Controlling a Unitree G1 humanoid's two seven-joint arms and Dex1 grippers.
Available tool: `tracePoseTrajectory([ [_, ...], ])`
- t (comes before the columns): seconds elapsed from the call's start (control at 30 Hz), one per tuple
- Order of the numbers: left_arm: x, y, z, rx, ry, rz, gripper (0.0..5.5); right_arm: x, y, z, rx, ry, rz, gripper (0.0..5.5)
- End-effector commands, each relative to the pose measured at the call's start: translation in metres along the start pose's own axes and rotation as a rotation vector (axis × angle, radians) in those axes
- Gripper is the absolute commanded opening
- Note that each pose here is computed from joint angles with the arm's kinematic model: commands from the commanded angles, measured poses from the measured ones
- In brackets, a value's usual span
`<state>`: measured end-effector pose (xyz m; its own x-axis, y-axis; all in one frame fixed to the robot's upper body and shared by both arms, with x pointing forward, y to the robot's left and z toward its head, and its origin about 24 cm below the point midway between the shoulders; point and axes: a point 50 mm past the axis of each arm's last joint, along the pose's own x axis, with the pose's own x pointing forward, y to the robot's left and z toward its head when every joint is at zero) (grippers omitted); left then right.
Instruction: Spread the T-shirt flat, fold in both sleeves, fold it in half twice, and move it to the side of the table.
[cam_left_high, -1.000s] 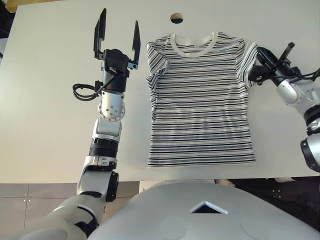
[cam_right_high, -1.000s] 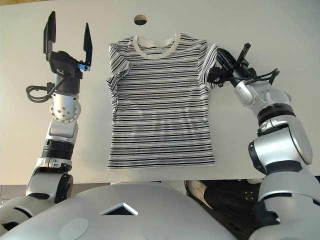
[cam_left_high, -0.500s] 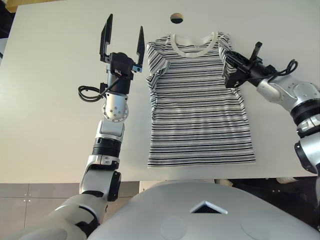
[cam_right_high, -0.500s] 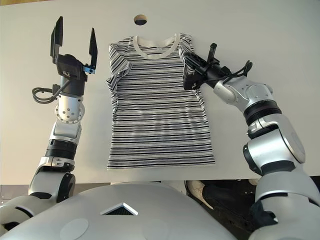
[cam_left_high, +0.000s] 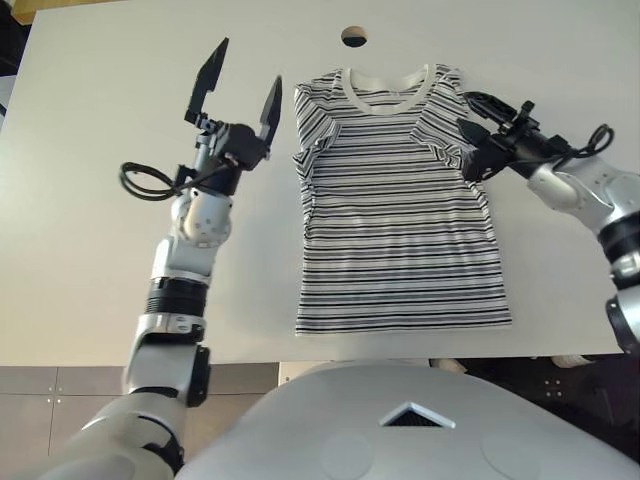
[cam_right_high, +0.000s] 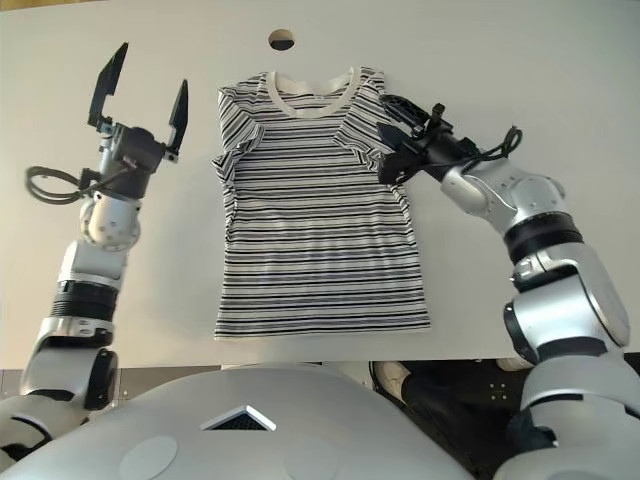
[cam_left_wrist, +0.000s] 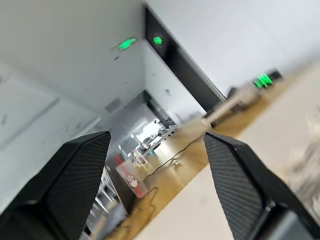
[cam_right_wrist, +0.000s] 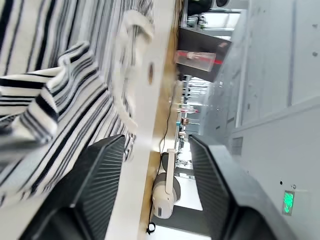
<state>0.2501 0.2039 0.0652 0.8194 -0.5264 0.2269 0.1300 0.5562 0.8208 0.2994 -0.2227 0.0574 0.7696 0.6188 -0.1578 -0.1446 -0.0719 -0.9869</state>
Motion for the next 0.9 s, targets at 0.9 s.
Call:
tracePoseTrajectory([
  [0.9, -0.107, -0.058, 0.059, -0.081, -0.206, -1.185, 3.49, -0.137, 0.024, 0.096, 0.108, -0.241, 0.89, 2.63],
])
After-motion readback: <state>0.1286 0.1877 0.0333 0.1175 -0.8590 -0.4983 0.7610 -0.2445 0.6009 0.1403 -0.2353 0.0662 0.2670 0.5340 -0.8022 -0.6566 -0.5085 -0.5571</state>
